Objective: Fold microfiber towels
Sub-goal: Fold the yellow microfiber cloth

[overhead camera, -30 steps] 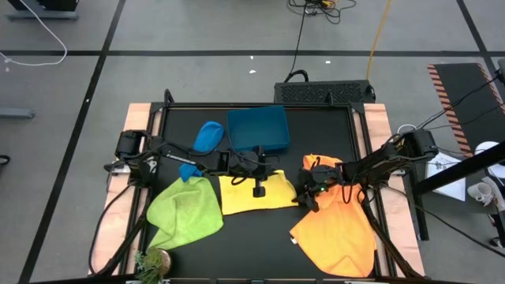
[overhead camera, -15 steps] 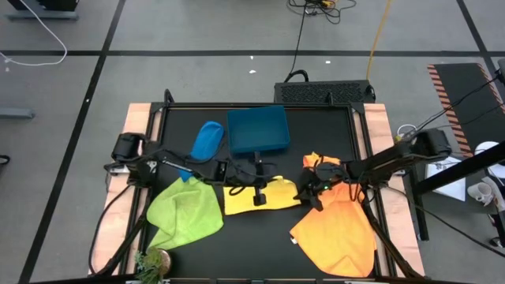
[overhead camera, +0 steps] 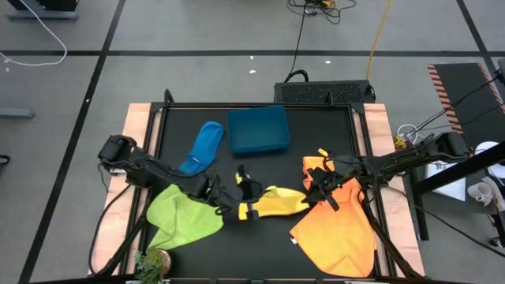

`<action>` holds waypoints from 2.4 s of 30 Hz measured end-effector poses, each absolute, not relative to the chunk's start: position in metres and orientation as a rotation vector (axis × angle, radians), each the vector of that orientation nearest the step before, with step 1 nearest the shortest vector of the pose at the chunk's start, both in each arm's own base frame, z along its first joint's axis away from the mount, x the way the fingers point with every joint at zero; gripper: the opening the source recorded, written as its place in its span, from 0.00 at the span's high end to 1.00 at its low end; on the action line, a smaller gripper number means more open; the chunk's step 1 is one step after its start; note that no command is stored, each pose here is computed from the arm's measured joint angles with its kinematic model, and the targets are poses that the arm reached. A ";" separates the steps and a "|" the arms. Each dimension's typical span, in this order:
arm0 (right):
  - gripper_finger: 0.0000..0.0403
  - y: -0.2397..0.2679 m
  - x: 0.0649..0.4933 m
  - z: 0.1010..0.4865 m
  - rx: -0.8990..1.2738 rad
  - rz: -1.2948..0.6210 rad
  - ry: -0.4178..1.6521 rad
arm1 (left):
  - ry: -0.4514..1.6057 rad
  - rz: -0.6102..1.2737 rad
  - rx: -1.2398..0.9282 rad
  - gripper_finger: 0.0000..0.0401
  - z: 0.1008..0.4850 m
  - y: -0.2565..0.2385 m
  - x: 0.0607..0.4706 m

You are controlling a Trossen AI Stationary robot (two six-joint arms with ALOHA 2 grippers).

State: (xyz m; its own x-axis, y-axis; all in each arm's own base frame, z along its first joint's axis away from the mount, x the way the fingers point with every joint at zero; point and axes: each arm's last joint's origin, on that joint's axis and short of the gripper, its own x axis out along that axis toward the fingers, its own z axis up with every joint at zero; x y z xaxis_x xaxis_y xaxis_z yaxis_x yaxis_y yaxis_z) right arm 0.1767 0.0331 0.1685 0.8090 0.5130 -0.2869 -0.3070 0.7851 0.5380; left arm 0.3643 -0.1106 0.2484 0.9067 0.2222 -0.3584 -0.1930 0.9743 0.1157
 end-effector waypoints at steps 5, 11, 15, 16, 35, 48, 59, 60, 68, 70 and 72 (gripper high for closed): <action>1.00 0.036 0.174 0.173 0.490 0.496 0.424 | 0.348 0.242 0.091 1.00 0.258 -0.118 0.357; 0.99 0.034 0.174 0.165 0.469 0.402 0.481 | 0.346 0.240 0.091 1.00 0.259 -0.119 0.356; 0.91 0.032 0.169 0.155 0.448 0.355 0.577 | 0.375 0.259 0.100 1.00 0.256 -0.118 0.355; 0.88 0.032 0.168 0.153 0.449 0.349 0.599 | 0.374 0.268 0.102 1.00 0.256 -0.118 0.355; 0.55 0.026 0.167 0.163 0.331 0.194 0.419 | 0.410 0.284 0.129 1.00 0.253 -0.114 0.354; 0.53 0.015 0.180 0.154 0.348 0.245 0.428 | 0.411 0.273 0.167 1.00 0.253 -0.113 0.355; 0.30 0.006 0.190 0.144 0.335 0.279 0.423 | 0.415 0.254 0.172 1.00 0.253 -0.113 0.355; 0.29 0.007 0.191 0.142 0.342 0.303 0.428 | 0.415 0.254 0.173 1.00 0.253 -0.113 0.355; 0.42 0.017 0.196 0.132 0.370 0.380 0.474 | 0.417 0.274 0.165 1.00 0.253 -0.106 0.357; 0.48 0.018 0.196 0.131 0.372 0.380 0.481 | 0.417 0.279 0.162 1.00 0.253 -0.105 0.358; 0.56 0.017 0.196 0.131 0.374 0.376 0.481 | 0.418 0.281 0.160 1.00 0.253 -0.104 0.358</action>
